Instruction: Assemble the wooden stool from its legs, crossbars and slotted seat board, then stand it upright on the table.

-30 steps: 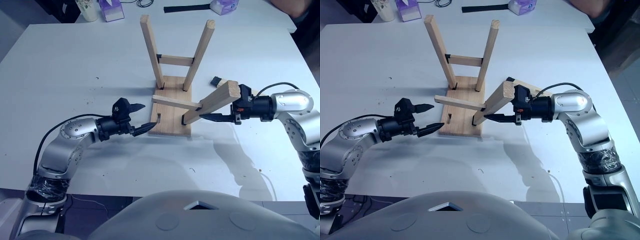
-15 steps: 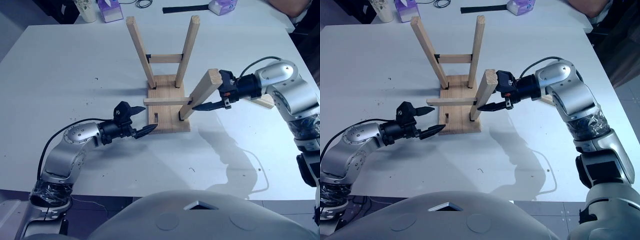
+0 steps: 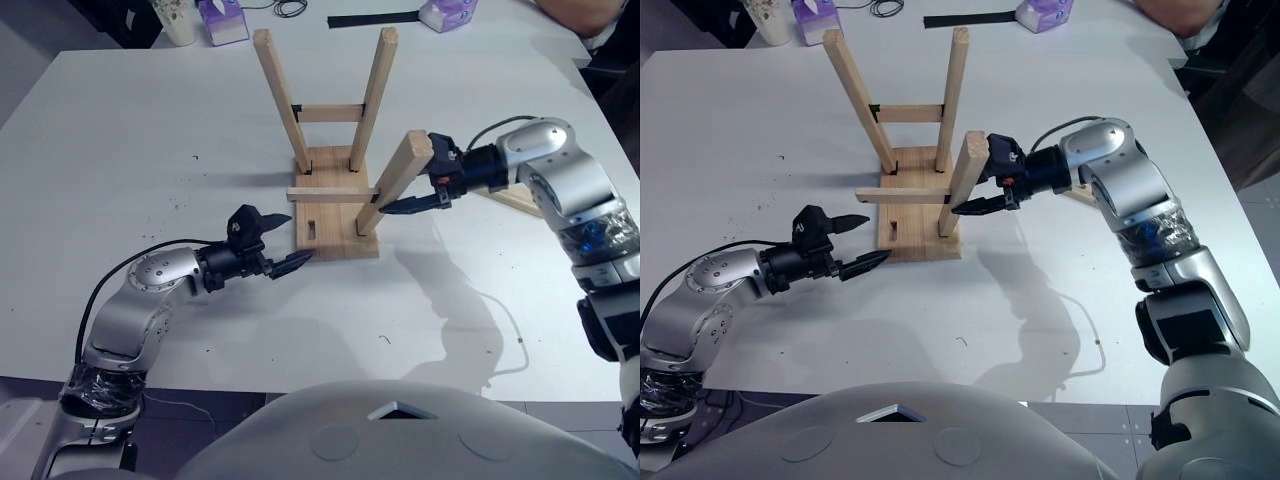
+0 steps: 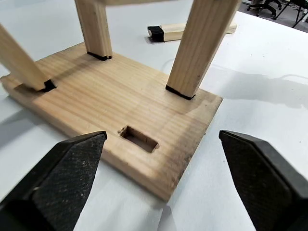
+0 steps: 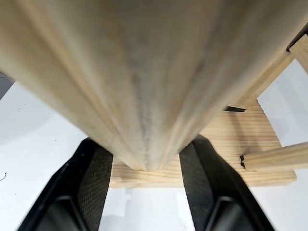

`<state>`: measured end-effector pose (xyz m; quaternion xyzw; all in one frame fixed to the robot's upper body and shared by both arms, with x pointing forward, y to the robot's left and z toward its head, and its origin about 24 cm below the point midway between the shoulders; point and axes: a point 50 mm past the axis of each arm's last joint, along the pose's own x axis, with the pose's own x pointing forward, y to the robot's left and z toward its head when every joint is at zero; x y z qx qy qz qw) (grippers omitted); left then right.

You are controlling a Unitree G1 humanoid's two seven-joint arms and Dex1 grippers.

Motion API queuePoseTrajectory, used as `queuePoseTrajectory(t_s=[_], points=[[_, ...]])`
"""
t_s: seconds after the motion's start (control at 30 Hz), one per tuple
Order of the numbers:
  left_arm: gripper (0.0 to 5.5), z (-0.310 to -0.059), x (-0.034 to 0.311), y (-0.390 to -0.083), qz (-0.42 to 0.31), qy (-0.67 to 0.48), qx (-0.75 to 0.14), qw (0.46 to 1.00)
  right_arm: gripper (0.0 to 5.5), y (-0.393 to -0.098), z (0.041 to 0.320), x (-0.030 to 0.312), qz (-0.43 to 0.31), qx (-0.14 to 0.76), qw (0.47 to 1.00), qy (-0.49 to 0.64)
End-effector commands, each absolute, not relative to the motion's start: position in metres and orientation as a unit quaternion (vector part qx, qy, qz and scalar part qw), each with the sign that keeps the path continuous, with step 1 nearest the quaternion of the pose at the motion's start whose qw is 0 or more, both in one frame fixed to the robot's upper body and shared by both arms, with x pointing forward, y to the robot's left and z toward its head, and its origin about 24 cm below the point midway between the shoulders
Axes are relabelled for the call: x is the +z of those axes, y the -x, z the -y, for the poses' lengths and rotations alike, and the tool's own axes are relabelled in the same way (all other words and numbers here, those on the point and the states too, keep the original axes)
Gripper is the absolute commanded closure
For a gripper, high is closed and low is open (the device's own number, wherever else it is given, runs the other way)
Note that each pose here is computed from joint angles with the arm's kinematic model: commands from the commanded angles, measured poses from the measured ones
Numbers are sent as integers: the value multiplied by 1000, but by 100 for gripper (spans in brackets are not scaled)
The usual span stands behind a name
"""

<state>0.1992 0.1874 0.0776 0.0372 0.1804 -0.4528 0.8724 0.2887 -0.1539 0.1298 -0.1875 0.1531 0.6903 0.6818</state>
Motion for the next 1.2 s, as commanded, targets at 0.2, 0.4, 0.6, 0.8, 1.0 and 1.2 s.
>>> queuePoseTrajectory(t_s=[0.2, 0.4, 0.6, 0.8, 1.0, 1.2], points=[[116, -196, 80, -188, -176, -44, -415, 892, 348, -223, 220, 103, -340, 632, 673, 177], [116, -197, 81, -186, -178, -45, -415, 891, 348, -206, 217, 101, -335, 625, 687, 159], [116, -199, 83, -188, -178, -48, -424, 887, 348, -195, 215, 99, -326, 625, 690, 163], [116, -198, 83, -190, -180, -49, -427, 885, 281, -207, 208, 110, -269, 607, 724, 187], [116, -201, 82, -191, -183, -52, -427, 884, 266, -214, 216, 115, -263, 591, 732, 213], [116, -207, 83, -193, -182, -55, -418, 888, 247, -243, 272, 115, -259, 454, 779, 346]])
